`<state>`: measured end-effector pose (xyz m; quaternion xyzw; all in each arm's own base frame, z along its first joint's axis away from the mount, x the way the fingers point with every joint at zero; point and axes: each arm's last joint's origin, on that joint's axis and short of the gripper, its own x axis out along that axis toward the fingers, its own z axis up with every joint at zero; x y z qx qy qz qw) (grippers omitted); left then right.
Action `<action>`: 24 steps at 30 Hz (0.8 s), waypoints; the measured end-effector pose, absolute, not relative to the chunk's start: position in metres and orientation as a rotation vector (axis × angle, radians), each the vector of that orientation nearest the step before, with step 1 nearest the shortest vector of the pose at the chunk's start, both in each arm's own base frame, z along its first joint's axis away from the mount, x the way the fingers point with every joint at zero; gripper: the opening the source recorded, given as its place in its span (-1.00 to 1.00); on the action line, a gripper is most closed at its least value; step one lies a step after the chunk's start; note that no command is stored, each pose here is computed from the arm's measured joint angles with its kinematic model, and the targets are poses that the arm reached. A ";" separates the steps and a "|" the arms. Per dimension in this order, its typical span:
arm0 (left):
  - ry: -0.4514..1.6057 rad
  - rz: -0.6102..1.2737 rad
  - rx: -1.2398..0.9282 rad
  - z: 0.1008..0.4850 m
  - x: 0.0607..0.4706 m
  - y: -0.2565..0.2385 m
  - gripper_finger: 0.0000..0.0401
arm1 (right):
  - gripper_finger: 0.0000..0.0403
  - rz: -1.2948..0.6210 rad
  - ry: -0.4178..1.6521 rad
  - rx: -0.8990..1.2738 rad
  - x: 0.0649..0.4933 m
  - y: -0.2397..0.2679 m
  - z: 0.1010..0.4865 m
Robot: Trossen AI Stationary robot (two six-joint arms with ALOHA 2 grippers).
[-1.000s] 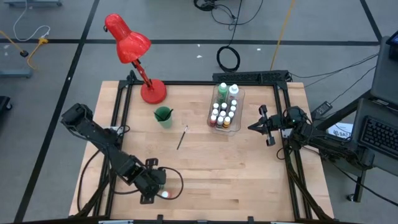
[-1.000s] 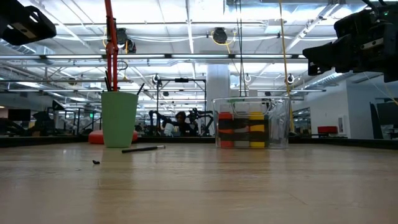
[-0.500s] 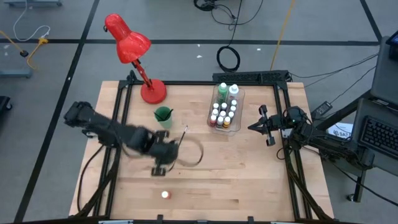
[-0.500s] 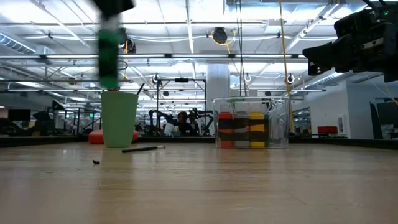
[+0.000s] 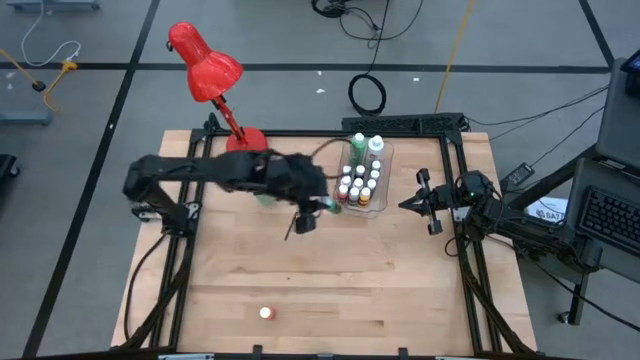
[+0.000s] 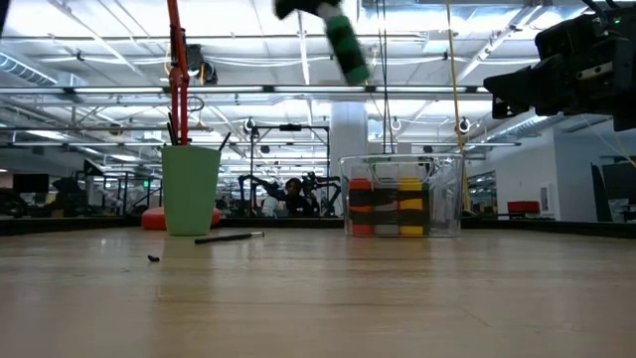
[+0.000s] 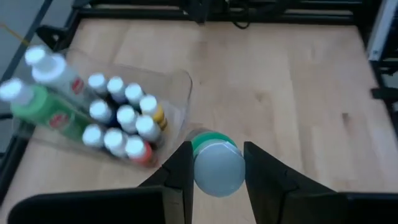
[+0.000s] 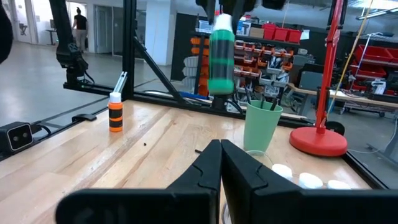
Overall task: Pick & Place Paint Supplies
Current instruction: Put the small green paint bottle into the transparent bin
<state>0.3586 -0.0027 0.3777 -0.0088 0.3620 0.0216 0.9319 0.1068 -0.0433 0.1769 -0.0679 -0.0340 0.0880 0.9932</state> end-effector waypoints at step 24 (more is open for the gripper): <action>0.817 0.098 -0.104 0.302 0.492 0.096 -0.52 | -0.98 0.169 -0.062 -0.196 0.107 -0.044 0.176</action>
